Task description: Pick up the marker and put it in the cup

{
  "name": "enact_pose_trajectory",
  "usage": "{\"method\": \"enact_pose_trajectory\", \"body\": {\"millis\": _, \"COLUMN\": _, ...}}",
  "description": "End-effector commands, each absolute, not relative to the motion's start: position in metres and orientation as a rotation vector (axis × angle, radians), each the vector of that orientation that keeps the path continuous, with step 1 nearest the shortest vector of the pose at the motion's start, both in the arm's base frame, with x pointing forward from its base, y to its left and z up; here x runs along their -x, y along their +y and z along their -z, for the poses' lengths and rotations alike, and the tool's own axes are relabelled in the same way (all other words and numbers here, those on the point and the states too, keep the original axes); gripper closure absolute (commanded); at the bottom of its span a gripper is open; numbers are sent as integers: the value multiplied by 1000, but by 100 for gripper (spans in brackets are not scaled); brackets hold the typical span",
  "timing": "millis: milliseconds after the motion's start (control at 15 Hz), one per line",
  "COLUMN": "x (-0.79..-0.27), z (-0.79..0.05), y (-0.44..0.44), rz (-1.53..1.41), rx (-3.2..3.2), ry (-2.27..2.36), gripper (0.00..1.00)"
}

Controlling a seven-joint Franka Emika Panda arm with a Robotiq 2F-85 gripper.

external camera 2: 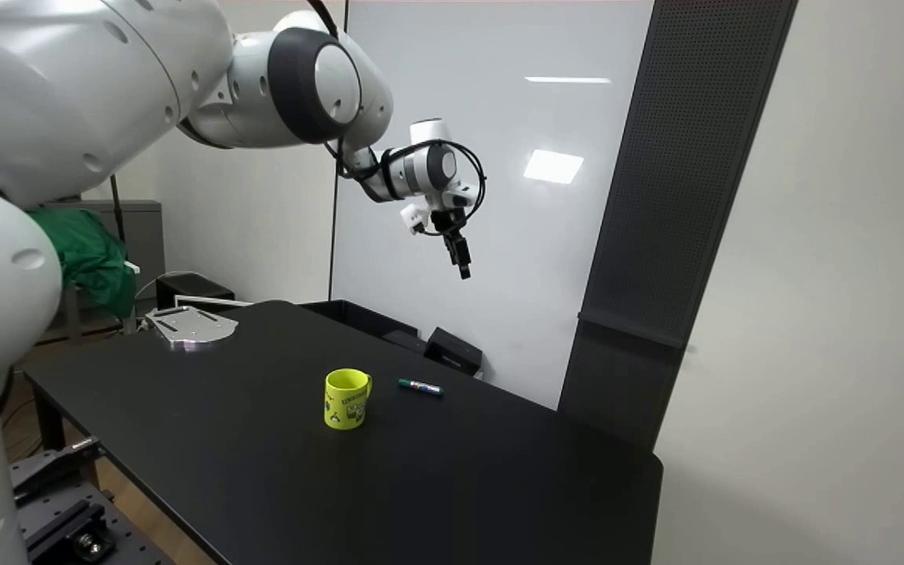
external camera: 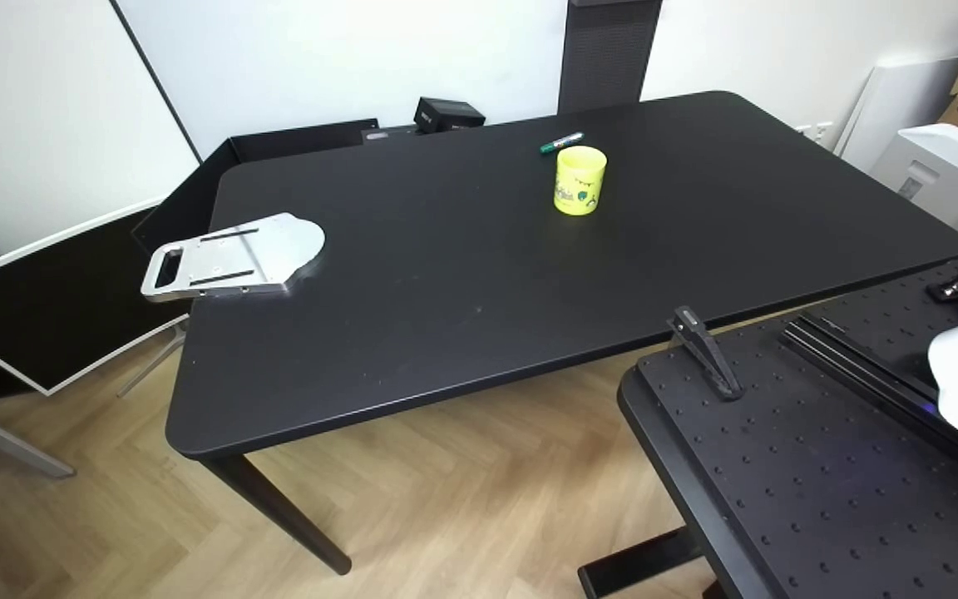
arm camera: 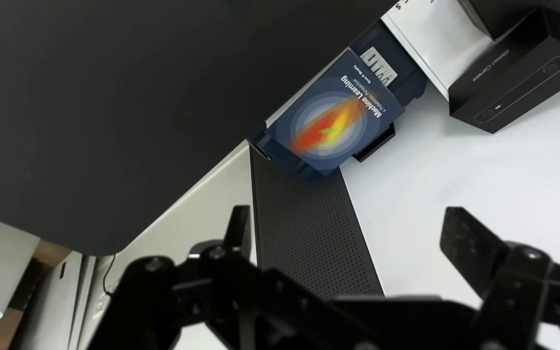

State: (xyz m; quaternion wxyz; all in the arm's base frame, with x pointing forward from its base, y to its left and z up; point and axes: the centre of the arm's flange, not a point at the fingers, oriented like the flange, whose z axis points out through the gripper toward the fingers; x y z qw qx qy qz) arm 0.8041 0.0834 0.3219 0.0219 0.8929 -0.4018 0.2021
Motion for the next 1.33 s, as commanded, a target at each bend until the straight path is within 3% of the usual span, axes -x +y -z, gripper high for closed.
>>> {"method": "enact_pose_trajectory", "body": {"millis": 0, "x": -840, "z": -305, "y": 90, "rz": -627, "rx": -2707, "ry": -1492, "gripper": 0}}
{"method": "enact_pose_trajectory", "body": {"millis": 667, "x": -833, "z": -228, "y": 98, "rz": -436, "rx": -2675, "ry": -1665, "gripper": 0}}
{"method": "enact_pose_trajectory", "body": {"millis": 733, "x": -811, "z": -231, "y": 93, "rz": -444, "rx": -2671, "ry": -1614, "gripper": 0}}
{"method": "enact_pose_trajectory", "body": {"millis": 1267, "x": -812, "z": -226, "y": 97, "rz": -438, "rx": -2682, "ry": -1616, "gripper": 0}}
